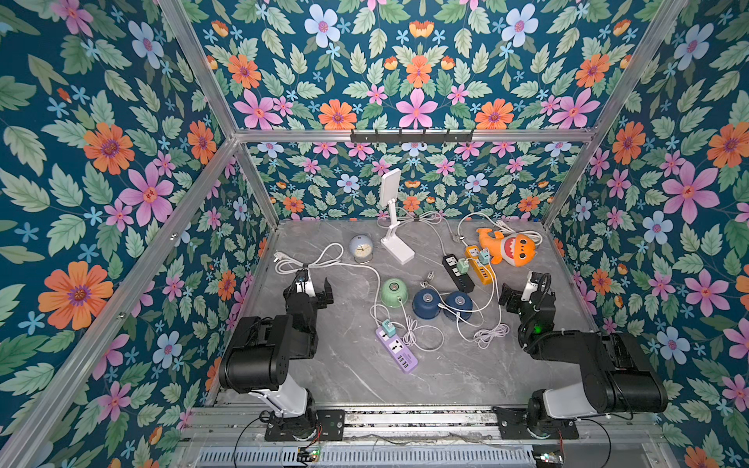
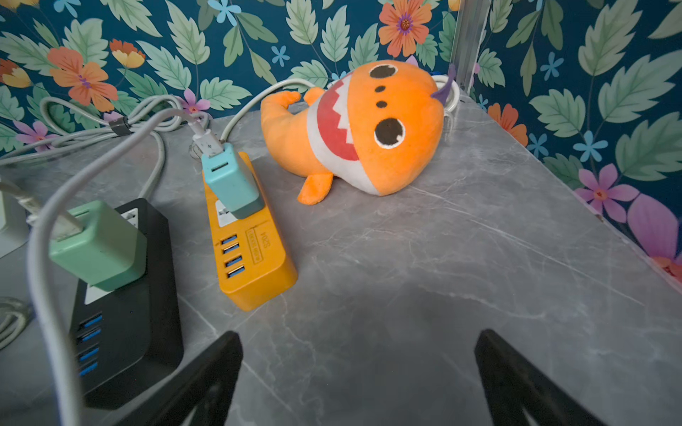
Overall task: Charge the cordless meat grinders
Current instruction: Reset both arms
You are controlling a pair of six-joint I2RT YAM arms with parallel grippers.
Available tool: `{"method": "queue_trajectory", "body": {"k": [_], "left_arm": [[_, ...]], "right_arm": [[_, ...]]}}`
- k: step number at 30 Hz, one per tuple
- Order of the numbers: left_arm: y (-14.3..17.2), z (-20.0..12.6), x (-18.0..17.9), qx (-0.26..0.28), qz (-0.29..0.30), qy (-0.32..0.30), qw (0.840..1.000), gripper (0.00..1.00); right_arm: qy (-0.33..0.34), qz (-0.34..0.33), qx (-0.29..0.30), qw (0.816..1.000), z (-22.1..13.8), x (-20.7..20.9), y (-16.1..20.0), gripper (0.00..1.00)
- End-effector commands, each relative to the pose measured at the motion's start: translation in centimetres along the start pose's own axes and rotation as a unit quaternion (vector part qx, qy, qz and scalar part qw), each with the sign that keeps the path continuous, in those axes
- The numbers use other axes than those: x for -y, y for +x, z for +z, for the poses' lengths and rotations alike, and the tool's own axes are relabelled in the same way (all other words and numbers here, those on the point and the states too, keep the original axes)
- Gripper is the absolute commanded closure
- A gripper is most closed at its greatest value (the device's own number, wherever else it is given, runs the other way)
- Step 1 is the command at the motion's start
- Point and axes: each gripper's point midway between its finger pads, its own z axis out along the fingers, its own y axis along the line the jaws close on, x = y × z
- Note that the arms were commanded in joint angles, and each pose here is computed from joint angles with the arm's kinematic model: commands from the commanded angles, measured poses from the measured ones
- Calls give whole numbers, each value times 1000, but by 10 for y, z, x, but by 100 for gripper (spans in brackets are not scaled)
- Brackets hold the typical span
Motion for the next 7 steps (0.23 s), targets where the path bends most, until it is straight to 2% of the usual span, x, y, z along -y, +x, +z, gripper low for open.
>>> {"method": "queue_trajectory", "body": {"k": [1,4,7], "left_arm": [[1,0,0,-2,-3,0,1000,0],[2,0,0,-3,-3,-1,1000,0],[1,0,-1,-3,-2,-2,1000,0]], "right_arm": [[0,-8,21,1000,1,-1,-9,1],[-49,-28,-4,998,4,-21,-4,1],[-51,-27,-3,998,4,-20,-5,1]]}}
